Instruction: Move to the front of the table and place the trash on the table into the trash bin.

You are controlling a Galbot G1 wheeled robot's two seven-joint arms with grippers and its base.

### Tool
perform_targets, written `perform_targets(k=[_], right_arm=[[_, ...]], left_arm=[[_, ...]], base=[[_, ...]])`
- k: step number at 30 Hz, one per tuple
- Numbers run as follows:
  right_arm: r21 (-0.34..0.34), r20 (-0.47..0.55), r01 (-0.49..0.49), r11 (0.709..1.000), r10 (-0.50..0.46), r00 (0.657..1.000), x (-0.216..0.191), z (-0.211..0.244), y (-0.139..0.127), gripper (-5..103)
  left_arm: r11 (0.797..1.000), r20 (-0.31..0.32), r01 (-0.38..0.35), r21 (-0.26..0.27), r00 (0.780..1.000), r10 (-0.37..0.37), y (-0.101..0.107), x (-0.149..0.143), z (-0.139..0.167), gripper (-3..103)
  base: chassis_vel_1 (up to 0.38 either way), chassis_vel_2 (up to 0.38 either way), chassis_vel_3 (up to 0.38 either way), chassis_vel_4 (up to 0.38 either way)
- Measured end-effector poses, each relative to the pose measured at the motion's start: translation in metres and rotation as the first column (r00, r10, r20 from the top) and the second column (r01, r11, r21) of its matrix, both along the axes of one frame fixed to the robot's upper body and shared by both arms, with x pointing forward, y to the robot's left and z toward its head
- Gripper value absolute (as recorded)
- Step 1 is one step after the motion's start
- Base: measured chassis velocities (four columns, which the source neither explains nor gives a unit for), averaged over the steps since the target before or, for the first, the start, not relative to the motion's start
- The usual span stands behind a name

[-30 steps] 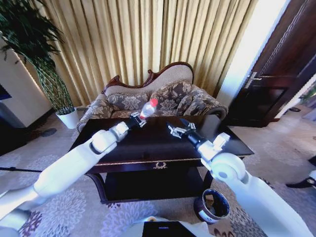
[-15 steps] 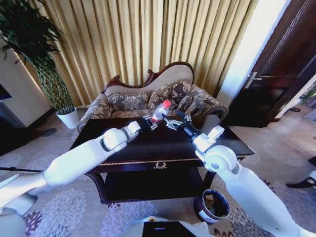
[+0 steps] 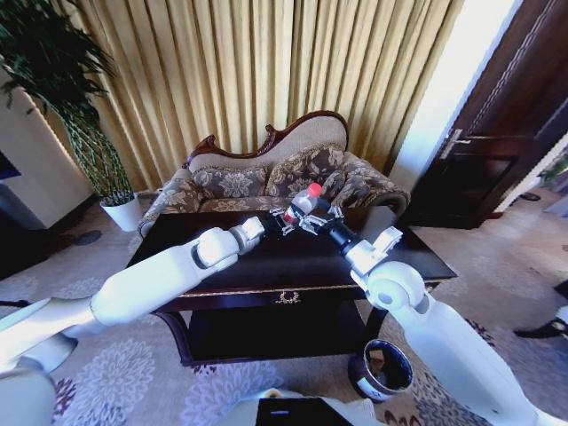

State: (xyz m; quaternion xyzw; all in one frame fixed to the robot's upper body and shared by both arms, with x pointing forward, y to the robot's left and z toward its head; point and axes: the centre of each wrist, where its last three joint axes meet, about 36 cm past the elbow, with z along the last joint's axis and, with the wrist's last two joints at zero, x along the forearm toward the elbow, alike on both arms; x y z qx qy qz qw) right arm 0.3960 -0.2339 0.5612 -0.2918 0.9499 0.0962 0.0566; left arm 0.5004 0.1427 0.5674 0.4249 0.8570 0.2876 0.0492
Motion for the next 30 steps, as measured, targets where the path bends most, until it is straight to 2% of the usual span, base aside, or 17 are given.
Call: perform_targets(k=[1, 2, 4, 8, 10, 14, 17, 20, 21, 23, 26, 29, 30], right_arm=[[-0.003, 0.000, -0.002, 1.000, 0.002, 1.000, 0.000, -0.001, 0.001, 69], [-0.004, -0.001, -0.004, 1.000, 0.004, 1.000, -0.001, -0.001, 0.001, 63], [-0.005, -0.001, -0.005, 1.000, 0.005, 1.000, -0.001, -0.002, 0.001, 63], [-0.012, -0.002, -0.003, 1.000, 0.003, 1.000, -0.003, -0.002, 0.000, 46], [-0.014, -0.002, -0.002, 1.000, 0.002, 1.000, -0.003, -0.002, -0.001, 46], [-0.021, -0.002, 0.004, 1.000, -0.004, 1.000, -0.005, -0.002, -0.005, 33], [-0.021, -0.002, 0.013, 1.000, -0.013, 1.000, -0.005, -0.002, -0.008, 32], [-0.022, -0.008, 0.035, 0.999, -0.036, 0.999, -0.004, -0.004, -0.014, 30], [-0.022, -0.008, 0.035, 0.999, -0.036, 0.999, -0.004, -0.004, -0.014, 30], [-0.026, -0.011, 0.066, 0.997, -0.067, 0.998, 0.000, -0.006, -0.023, 27], [-0.031, -0.014, 0.101, 0.994, -0.101, 0.995, 0.005, -0.008, -0.031, 25], [-0.035, -0.020, 0.150, 0.988, -0.151, 0.988, 0.016, -0.014, -0.045, 25], [-0.035, -0.020, 0.150, 0.988, -0.151, 0.988, 0.016, -0.014, -0.045, 25]], left_arm=[[1.000, -0.002, 0.001, -0.001, 1.000, -0.001, -0.001, 0.000, -0.001, 30], [1.000, -0.003, 0.001, -0.002, 1.000, -0.001, -0.002, 0.000, -0.001, 30], [1.000, -0.004, 0.001, -0.005, 1.000, -0.001, -0.003, -0.001, -0.002, 30], [1.000, -0.007, -0.002, -0.012, 1.000, 0.002, -0.005, -0.002, -0.005, 30], [1.000, -0.008, -0.002, -0.014, 1.000, 0.002, -0.006, -0.003, -0.005, 30], [1.000, -0.007, -0.002, -0.019, 1.000, 0.002, -0.006, -0.005, -0.007, 30], [1.000, -0.006, -0.005, -0.020, 1.000, 0.004, -0.005, -0.006, -0.007, 26], [1.000, -0.012, -0.009, -0.021, 1.000, 0.009, -0.004, -0.006, -0.010, 41], [1.000, -0.012, -0.009, -0.021, 1.000, 0.009, -0.004, -0.006, -0.010, 41], [1.000, -0.027, -0.009, -0.027, 1.000, 0.008, -0.004, -0.008, -0.013, 52], [0.999, -0.039, -0.002, -0.032, 0.999, 0.000, -0.002, -0.010, -0.014, 57], [0.999, -0.047, 0.025, -0.045, 0.999, -0.028, 0.003, -0.014, -0.012, 74], [0.999, -0.047, 0.025, -0.045, 0.999, -0.028, 0.003, -0.014, -0.012, 74]], base=[[0.000, 0.000, 0.000, 0.000], [0.000, 0.000, 0.000, 0.000], [0.000, 0.000, 0.000, 0.000], [0.000, 0.000, 0.000, 0.000], [0.000, 0.000, 0.000, 0.000], [0.000, 0.000, 0.000, 0.000], [0.000, 0.000, 0.000, 0.000], [0.000, 0.000, 0.000, 0.000], [0.000, 0.000, 0.000, 0.000], [0.000, 0.000, 0.000, 0.000], [0.000, 0.000, 0.000, 0.000], [0.000, 0.000, 0.000, 0.000], [0.000, 0.000, 0.000, 0.000]])
